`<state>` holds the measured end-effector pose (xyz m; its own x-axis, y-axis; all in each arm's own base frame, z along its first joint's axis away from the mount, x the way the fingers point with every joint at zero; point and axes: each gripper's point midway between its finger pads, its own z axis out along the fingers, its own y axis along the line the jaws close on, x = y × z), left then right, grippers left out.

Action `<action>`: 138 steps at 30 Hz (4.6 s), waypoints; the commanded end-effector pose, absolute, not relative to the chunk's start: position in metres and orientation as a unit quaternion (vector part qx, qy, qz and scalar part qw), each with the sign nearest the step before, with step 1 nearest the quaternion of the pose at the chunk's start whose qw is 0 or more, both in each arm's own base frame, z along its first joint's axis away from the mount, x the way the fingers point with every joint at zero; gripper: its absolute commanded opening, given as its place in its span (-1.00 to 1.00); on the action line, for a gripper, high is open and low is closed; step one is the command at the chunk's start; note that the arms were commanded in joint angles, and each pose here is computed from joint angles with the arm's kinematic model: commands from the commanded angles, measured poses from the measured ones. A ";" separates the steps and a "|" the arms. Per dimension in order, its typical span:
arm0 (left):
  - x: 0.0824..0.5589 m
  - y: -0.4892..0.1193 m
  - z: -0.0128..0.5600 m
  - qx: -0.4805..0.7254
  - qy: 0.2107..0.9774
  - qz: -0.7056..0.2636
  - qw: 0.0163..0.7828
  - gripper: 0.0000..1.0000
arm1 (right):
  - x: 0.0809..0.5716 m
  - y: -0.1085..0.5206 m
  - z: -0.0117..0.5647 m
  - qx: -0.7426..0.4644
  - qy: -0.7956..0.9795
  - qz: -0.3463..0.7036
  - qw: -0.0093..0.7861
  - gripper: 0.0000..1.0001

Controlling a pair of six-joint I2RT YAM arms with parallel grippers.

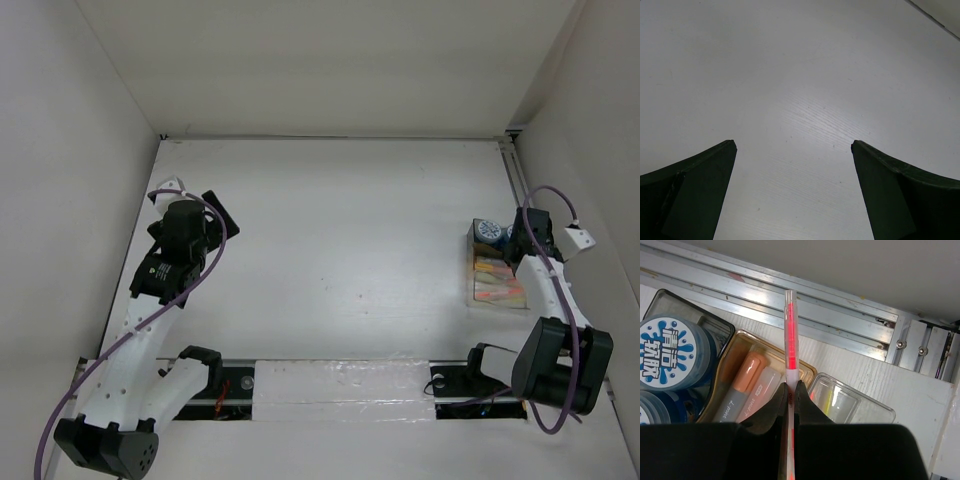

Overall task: Sort the stationery into containers
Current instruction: Place the stationery into the container

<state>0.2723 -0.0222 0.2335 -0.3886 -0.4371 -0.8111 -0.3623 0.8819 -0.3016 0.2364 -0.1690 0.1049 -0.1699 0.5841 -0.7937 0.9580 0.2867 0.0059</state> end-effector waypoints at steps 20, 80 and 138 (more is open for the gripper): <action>0.274 -0.020 0.253 -0.241 0.815 -0.043 0.525 1.00 | 0.224 -0.157 0.115 0.559 0.698 -0.244 0.375 -1.00; 0.265 -0.021 0.269 -0.239 0.800 -0.065 0.547 1.00 | 0.197 -0.111 0.085 0.608 0.709 -0.237 0.266 -1.00; 0.214 0.006 0.315 -0.295 0.763 -0.060 0.572 1.00 | 0.130 0.030 0.364 0.050 0.767 0.127 0.627 0.98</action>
<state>0.2401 -0.0060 0.2816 -0.2727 -0.4803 -0.8337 -0.3801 0.8498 -0.3653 0.1755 0.0196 0.3499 -0.2289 0.3282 -0.9165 0.0499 0.9442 0.3256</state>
